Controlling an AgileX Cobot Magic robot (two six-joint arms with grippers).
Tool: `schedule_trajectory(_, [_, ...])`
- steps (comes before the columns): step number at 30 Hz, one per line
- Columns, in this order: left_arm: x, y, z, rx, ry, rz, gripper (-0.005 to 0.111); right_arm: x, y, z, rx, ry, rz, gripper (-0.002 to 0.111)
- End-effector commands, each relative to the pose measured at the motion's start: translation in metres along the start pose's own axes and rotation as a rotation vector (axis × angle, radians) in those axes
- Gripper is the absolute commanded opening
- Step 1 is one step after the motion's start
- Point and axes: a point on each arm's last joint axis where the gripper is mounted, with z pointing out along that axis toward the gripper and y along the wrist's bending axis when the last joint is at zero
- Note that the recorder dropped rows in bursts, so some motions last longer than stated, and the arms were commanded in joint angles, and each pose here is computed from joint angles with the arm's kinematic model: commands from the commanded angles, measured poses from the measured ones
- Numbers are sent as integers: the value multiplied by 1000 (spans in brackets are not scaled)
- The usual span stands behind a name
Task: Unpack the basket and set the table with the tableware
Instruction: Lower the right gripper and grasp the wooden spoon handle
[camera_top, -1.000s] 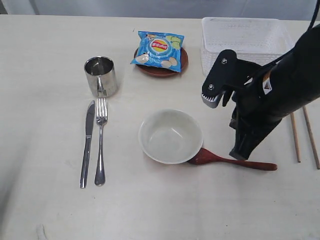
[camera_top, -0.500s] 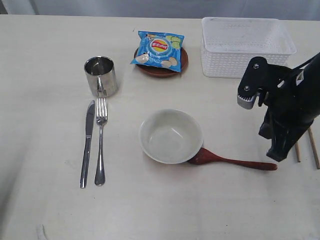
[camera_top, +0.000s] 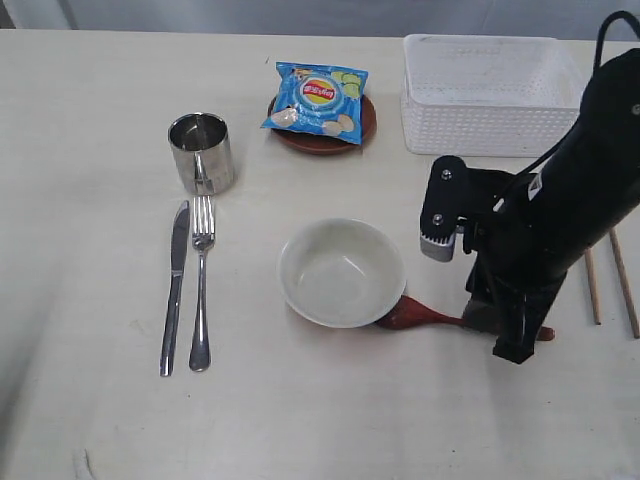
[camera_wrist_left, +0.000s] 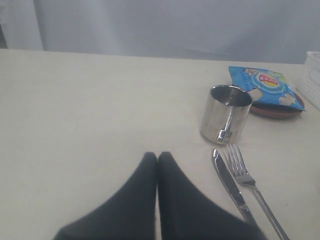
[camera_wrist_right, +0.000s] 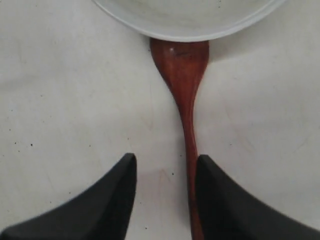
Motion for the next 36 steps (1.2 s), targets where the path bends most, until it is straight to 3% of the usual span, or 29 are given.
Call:
schedule_trajectory(1, [1,0,0,4,-2,5,0,-2,-3,10,3,13,-21,45])
schedule_trajectory(27, [1,0,0,4,-2,5,0,-3,-22,69,-34,83,-14,42])
schedule_trajectory(30, [1,0,0,4,-2,5,0,-3,-22,70,-33,82,-16,26])
schedule_trajectory(33, [1,0,0,4,-2,5,0,-2,-22,70,-36,89,-22,2])
schedule_trajectory(36, [1,0,0,4,-2,5,0,1,-21,66,-38,124,-66,-1])
